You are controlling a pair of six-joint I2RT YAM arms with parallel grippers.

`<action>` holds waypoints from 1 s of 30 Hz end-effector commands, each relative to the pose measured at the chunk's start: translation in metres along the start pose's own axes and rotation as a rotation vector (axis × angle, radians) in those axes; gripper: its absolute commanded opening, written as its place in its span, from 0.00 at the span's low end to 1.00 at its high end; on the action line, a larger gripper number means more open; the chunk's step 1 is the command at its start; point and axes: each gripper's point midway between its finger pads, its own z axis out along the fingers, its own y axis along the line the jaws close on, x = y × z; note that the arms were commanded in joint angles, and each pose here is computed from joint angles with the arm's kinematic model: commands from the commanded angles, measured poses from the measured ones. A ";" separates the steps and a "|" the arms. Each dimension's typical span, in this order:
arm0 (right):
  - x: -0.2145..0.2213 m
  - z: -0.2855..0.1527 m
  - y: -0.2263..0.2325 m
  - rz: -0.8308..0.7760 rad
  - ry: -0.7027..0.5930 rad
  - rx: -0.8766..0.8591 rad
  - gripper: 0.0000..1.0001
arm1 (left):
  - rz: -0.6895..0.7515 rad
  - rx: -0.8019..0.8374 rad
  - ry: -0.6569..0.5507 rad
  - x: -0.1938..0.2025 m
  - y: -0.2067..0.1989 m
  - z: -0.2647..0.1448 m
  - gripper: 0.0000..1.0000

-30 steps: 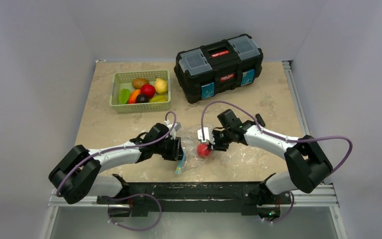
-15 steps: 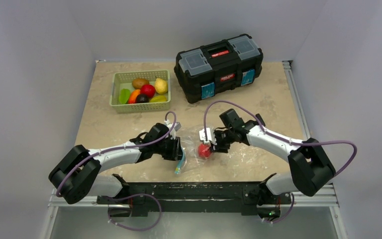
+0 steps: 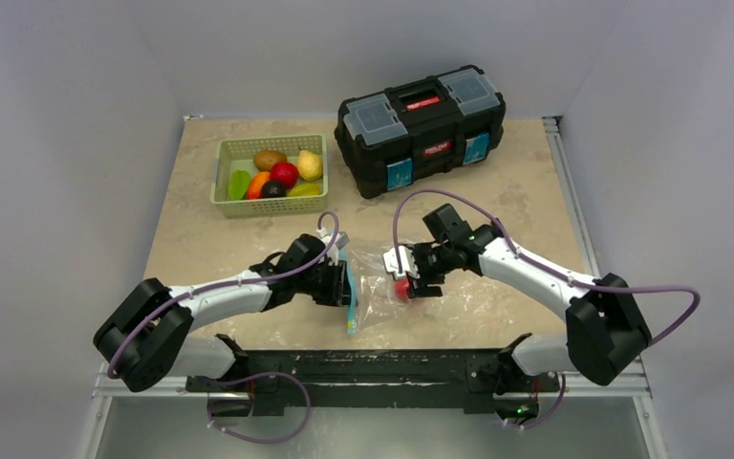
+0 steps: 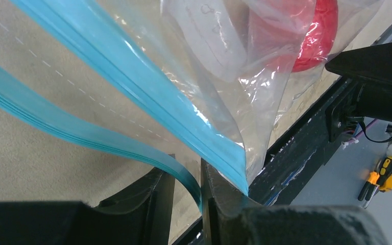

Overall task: Open the zip-top bag and remove the fake food
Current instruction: Adjust the fake fruit in the zipper food storage bag.

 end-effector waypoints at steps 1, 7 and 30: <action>-0.004 0.001 -0.014 0.000 0.018 0.022 0.63 | 0.039 0.061 -0.050 -0.019 -0.022 -0.004 0.23; 0.014 0.013 -0.015 0.023 0.096 0.033 0.60 | 0.040 0.056 -0.050 -0.018 -0.021 -0.005 0.23; 0.038 0.021 -0.011 0.020 0.173 0.036 0.78 | 0.035 0.047 -0.020 -0.013 -0.015 0.005 0.21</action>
